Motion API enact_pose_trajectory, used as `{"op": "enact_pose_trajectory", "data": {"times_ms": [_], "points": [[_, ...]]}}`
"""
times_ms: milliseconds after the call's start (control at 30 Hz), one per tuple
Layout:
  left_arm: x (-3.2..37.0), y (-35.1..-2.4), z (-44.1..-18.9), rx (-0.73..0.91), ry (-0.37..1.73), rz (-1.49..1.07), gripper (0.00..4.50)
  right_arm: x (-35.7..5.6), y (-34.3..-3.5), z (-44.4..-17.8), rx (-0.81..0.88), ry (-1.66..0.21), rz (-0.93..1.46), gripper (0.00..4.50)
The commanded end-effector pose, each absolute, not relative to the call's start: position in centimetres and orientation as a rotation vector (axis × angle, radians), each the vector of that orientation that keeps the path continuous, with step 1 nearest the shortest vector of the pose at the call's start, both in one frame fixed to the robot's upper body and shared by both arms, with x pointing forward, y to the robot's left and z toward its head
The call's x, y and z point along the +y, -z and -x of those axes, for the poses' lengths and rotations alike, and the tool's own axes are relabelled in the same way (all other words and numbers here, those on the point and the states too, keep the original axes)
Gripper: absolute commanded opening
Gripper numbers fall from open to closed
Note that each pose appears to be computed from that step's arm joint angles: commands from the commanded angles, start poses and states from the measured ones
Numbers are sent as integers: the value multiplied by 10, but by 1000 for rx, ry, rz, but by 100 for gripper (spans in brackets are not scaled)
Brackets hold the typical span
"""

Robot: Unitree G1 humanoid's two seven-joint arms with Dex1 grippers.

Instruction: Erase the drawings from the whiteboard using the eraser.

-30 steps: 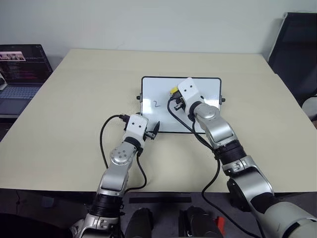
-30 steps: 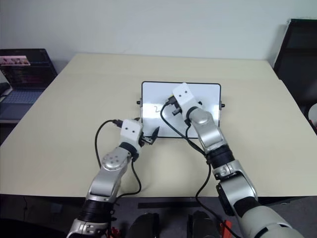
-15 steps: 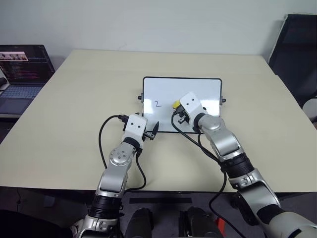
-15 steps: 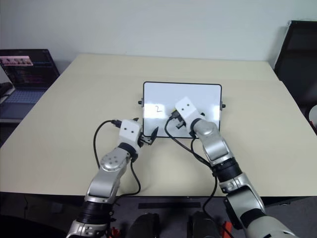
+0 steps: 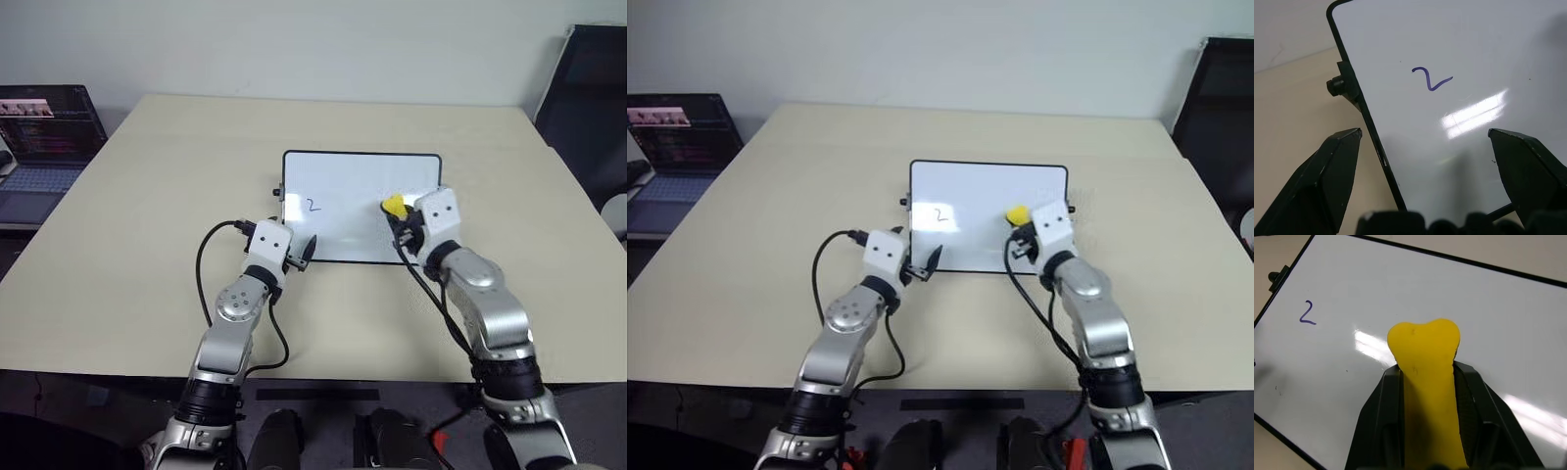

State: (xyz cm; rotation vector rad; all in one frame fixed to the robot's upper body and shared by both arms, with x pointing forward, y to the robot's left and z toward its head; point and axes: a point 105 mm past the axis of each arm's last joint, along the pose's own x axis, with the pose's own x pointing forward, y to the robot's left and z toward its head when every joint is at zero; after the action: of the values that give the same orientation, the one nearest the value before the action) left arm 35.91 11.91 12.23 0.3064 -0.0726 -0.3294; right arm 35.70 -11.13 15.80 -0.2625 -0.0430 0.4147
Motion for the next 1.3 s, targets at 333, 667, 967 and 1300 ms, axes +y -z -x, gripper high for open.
{"op": "enact_pose_trajectory", "data": {"times_ms": [333,667,967,1300], "points": [[116,-138,-364,-130,340,-310,450,-100,-167,-350,-143,-469,381,104],[122,-135,-363,-121,324,-309,450,-58,-203,-370,-235,-561,396,104],[122,-134,-362,-123,319,-309,450,1,-225,-409,-254,-670,526,104],[139,-132,-358,-115,255,-317,450,13,-199,-421,-155,-673,656,104]]}}
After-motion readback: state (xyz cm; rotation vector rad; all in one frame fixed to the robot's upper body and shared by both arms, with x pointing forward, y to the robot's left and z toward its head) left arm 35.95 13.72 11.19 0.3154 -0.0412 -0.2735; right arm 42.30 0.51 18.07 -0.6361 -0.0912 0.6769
